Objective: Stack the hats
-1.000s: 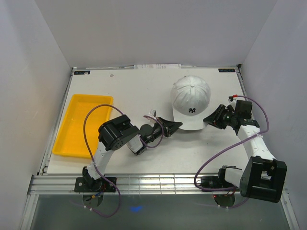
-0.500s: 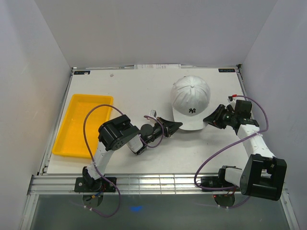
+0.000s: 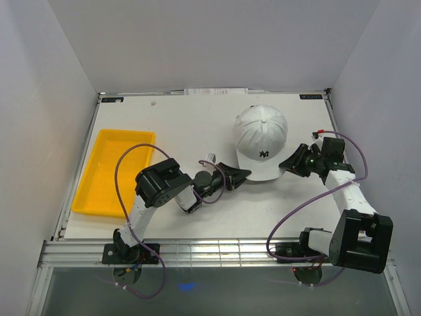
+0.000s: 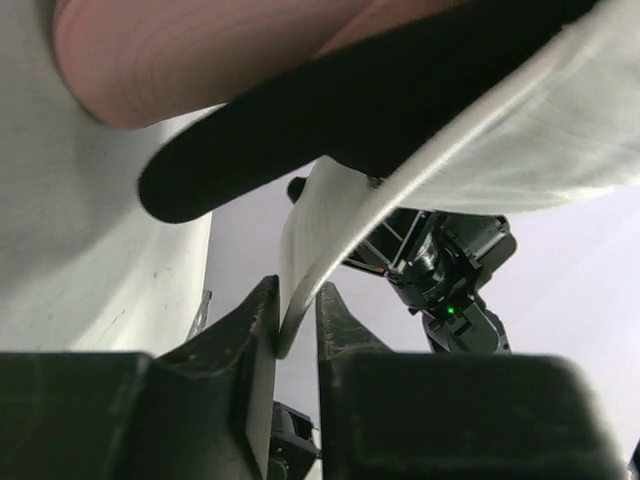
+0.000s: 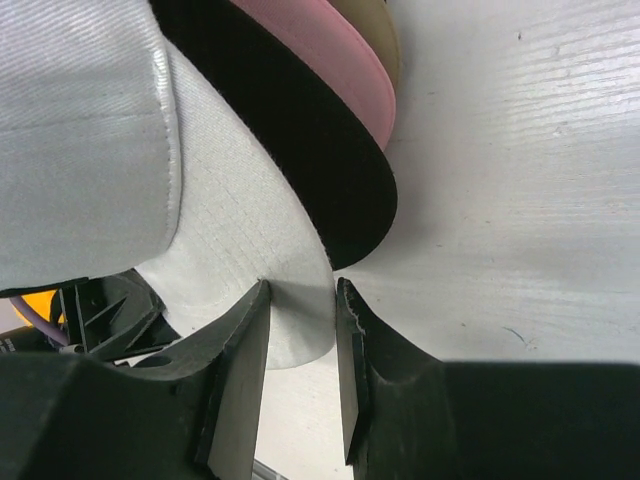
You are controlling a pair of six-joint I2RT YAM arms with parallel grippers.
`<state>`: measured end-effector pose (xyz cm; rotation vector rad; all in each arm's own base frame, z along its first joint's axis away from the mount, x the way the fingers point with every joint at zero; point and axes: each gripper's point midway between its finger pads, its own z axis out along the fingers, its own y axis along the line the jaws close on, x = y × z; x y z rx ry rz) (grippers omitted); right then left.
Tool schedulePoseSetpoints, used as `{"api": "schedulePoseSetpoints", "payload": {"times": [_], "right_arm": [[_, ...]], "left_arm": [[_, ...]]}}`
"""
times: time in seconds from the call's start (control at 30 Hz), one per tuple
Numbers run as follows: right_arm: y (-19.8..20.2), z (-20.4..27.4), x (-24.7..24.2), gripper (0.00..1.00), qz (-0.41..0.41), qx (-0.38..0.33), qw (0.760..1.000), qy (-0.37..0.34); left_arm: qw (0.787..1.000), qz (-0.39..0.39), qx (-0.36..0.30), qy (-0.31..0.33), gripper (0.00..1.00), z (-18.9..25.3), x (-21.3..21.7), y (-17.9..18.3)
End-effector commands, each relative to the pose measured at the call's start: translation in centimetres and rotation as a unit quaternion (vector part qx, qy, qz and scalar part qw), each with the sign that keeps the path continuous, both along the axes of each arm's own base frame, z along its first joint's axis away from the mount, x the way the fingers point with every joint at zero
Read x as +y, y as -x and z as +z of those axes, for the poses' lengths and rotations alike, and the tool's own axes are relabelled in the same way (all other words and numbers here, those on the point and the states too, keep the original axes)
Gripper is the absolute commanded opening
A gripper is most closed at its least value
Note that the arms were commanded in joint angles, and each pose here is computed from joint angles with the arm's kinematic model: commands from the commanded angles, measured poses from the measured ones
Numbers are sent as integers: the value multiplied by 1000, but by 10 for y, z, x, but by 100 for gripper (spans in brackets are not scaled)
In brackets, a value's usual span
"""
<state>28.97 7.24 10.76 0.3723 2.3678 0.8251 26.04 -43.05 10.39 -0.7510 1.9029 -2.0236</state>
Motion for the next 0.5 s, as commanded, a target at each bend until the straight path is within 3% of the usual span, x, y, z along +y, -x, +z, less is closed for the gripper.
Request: {"api": "schedulePoseSetpoints", "payload": {"times": [0.0, 0.2, 0.47], "right_arm": [[23, -36, -1, 26, -3, 77, 997, 25], [23, -33, 0, 27, -3, 72, 997, 24], [21, -29, 0, 31, -1, 67, 997, 25]], "left_arm": [[968, -174, 118, -135, 29, -92, -13, 102], [968, -177, 106, -139, 44, -86, -15, 101], [970, -175, 89, -142, 56, -78, -13, 100]]}}
